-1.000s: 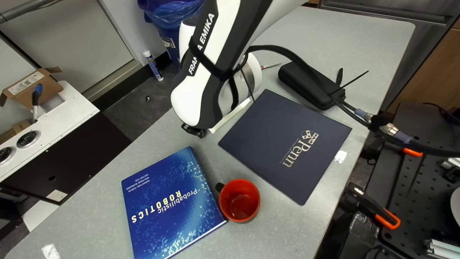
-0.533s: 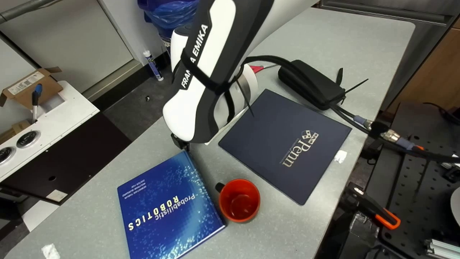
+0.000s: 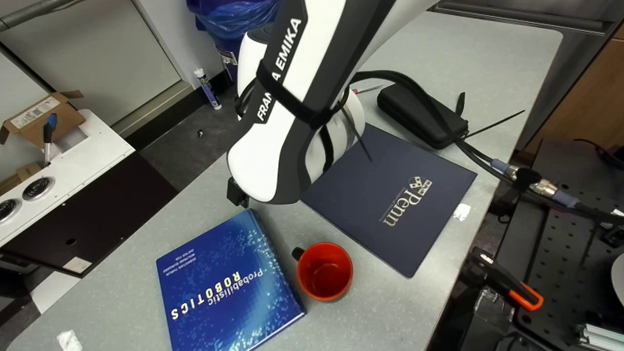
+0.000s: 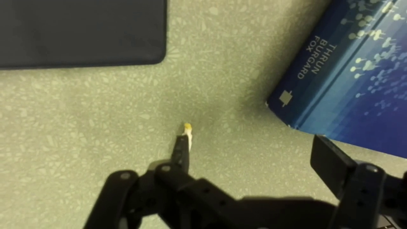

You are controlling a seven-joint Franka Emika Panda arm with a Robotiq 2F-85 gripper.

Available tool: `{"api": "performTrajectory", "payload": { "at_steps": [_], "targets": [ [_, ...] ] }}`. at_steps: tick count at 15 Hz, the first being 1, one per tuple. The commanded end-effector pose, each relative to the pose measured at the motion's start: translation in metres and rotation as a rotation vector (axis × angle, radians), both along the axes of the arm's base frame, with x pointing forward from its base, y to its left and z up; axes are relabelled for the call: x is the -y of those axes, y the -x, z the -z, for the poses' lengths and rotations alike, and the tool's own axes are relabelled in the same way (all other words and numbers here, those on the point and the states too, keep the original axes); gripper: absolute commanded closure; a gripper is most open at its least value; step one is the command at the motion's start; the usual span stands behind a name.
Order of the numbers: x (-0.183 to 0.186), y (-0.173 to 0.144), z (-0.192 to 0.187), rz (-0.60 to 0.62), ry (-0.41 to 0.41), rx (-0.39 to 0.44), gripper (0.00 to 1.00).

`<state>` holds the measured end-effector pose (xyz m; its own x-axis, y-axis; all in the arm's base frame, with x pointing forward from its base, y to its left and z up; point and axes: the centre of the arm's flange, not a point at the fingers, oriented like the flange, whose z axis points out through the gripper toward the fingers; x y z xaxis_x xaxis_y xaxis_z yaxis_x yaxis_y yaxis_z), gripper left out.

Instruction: Remove the marker from the mug cup

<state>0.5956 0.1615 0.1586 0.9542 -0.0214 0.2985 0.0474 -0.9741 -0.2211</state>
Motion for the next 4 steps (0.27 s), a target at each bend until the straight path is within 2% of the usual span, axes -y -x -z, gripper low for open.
{"api": "performTrajectory", "payload": {
  "at_steps": [1,4],
  "targets": [
    [-0.0001,0.0000,0.0000,0.000,0.000,0.000,0.00],
    [0.0000,0.0007,0.0033,0.000,0.001,-0.005,0.00]
  ]
}}
